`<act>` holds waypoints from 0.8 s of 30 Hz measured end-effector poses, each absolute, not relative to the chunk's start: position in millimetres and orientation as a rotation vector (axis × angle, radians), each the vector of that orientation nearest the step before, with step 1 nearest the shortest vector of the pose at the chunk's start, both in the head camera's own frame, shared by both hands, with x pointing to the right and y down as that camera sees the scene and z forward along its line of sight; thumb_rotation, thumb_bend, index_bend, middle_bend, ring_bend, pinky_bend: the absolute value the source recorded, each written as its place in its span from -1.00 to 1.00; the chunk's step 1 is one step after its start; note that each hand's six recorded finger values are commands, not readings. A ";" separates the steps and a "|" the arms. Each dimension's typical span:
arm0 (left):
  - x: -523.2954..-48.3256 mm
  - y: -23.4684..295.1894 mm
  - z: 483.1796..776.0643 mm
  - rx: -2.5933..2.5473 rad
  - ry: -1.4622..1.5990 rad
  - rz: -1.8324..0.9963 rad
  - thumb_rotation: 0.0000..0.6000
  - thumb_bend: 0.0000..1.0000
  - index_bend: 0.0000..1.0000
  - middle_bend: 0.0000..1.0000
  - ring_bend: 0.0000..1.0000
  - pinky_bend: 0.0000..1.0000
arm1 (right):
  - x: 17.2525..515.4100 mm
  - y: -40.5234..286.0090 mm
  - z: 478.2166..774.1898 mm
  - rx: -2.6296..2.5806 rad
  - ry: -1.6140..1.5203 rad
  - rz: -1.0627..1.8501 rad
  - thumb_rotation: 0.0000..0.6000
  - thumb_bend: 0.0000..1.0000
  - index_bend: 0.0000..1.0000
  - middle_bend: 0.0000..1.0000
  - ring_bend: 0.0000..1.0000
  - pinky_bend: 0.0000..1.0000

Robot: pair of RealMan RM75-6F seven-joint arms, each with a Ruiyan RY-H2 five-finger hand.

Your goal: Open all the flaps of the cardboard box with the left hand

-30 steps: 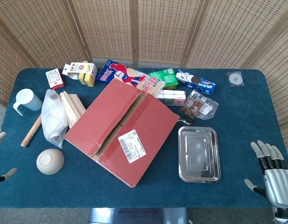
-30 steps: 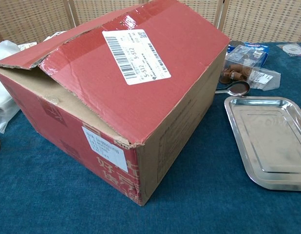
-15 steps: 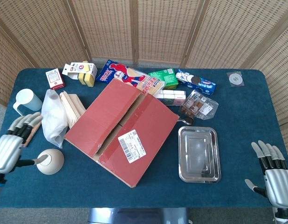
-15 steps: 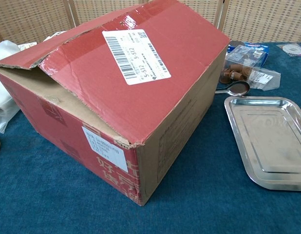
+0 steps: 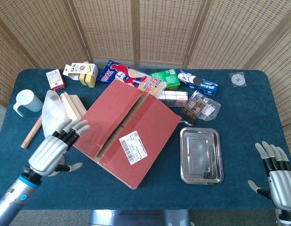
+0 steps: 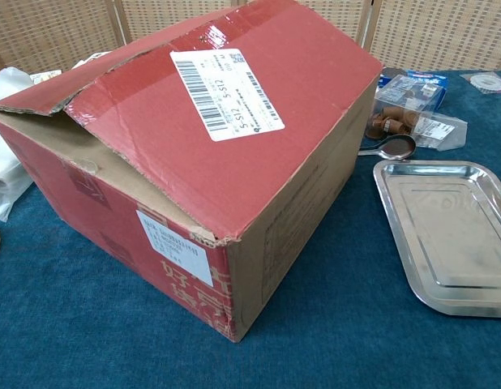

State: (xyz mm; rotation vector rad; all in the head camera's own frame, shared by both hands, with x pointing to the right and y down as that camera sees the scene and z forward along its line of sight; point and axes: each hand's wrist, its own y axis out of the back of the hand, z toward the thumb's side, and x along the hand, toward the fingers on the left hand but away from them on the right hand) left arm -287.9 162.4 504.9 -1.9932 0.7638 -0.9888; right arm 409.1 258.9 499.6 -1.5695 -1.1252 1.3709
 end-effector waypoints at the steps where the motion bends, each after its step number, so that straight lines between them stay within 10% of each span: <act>1: -283.4 163.8 506.2 -1.994 0.748 -0.983 1.00 -1.00 -1.00 -1.00 -1.00 -1.00 | 409.0 258.9 499.4 -1.570 -1.126 1.370 1.00 -1.00 -1.00 -1.00 -1.00 -1.00; 24: -203.8 168.3 526.3 -1.774 0.651 -0.824 1.00 -1.00 -1.00 -1.00 -1.00 -1.00 | 409.9 258.0 494.0 -1.588 -1.151 1.352 1.00 -1.00 -1.00 -1.00 -1.00 -1.00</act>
